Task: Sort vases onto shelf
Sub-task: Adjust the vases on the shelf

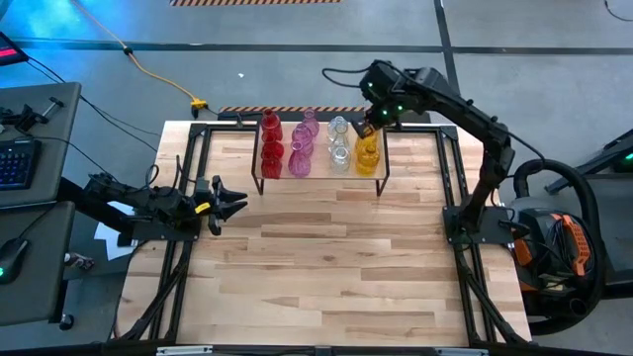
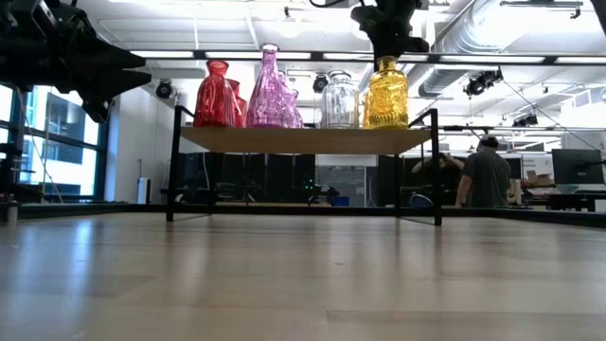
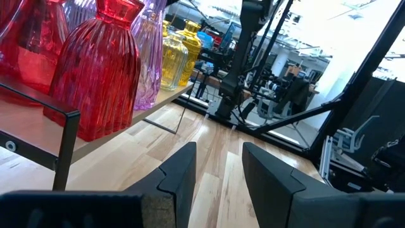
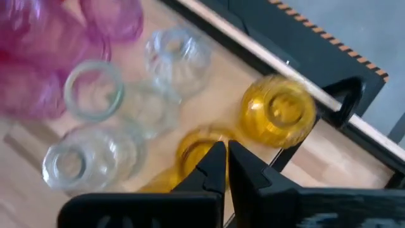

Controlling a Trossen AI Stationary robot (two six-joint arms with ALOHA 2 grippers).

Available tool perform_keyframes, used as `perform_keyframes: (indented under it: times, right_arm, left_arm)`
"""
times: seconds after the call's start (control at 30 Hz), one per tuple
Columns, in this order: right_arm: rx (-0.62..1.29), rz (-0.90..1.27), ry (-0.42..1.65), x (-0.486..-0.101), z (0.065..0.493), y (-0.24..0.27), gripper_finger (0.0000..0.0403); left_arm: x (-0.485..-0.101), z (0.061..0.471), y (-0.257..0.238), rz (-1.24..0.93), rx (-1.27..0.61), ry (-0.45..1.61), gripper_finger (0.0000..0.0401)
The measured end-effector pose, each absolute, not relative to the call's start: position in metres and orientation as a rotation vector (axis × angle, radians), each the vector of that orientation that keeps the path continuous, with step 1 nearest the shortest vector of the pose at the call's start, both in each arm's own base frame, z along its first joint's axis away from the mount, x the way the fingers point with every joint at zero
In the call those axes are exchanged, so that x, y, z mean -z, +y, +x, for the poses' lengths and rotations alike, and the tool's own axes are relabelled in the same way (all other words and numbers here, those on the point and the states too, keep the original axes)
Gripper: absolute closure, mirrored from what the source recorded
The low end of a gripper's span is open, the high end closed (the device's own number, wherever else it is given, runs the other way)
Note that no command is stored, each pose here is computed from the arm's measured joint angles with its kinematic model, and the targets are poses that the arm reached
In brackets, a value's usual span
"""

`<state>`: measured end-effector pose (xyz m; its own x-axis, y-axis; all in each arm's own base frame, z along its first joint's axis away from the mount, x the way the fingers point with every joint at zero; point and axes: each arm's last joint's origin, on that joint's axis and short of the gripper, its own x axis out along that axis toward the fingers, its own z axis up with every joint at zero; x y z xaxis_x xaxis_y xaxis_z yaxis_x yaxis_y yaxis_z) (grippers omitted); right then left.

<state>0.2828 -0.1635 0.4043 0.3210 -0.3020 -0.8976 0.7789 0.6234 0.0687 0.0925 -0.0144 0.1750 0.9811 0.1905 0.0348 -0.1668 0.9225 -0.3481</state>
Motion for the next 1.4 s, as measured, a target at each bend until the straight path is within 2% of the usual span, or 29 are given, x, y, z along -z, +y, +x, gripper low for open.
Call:
perform_keyframes:
  times: [0.17, 0.53, 1.4]
  right_arm:
    - [0.801, 0.565, 0.966, -0.406, 0.278, -0.177, 0.0403]
    - [0.817, 0.594, 1.010, -0.392, 0.276, -0.201, 0.0403]
    - [0.838, 0.589, 1.078, -0.379, 0.280, -0.211, 0.0403]
  left_arm:
    - [-0.175, 0.092, -0.014, -0.352, -0.184, -0.069, 0.0281]
    - [-0.175, 0.092, -0.014, -0.352, -0.184, -0.069, 0.0281]
    - [-0.175, 0.092, -0.014, -0.352, -0.184, -0.069, 0.0281]
